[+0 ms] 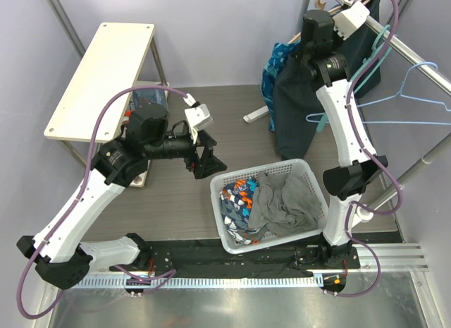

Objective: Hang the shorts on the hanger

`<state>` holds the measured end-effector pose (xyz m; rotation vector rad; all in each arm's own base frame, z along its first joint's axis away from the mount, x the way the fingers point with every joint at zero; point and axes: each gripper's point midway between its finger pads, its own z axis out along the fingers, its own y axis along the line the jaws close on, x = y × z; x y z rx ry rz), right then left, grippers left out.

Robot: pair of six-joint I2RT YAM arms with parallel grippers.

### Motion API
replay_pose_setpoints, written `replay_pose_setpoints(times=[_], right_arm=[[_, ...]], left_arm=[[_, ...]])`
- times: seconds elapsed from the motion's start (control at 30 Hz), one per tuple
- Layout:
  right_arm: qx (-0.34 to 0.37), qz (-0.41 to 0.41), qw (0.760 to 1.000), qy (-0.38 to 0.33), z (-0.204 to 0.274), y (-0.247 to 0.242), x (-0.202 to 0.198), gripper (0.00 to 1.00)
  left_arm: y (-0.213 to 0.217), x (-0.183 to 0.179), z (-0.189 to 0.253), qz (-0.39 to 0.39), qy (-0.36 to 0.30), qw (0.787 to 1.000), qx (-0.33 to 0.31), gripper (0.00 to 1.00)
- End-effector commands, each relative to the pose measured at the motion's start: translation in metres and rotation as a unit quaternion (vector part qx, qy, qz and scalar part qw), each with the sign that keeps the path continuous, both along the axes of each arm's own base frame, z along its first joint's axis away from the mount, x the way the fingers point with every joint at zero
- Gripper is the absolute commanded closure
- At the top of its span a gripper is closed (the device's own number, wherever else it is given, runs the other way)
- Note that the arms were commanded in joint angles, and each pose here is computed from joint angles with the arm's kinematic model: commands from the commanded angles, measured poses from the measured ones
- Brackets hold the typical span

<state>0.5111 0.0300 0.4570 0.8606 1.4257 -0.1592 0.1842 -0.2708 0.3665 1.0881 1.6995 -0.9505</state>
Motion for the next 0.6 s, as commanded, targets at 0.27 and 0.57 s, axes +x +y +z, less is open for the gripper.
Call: replay_pose_setpoints(times=[0.27, 0.57], right_arm=[[-0.017, 0.001, 0.999, -0.042, 0.010, 0.009, 0.030, 0.99], [-0.031, 0.011, 0.999, -0.037, 0.008, 0.021, 0.030, 0.59]], left_arm=[[0.000, -0.001, 0.015, -0.001, -0.021, 1.000, -0.011, 0.19], [0.002, -0.002, 0.014, 0.001, -0.022, 1.000, -0.011, 0.19]])
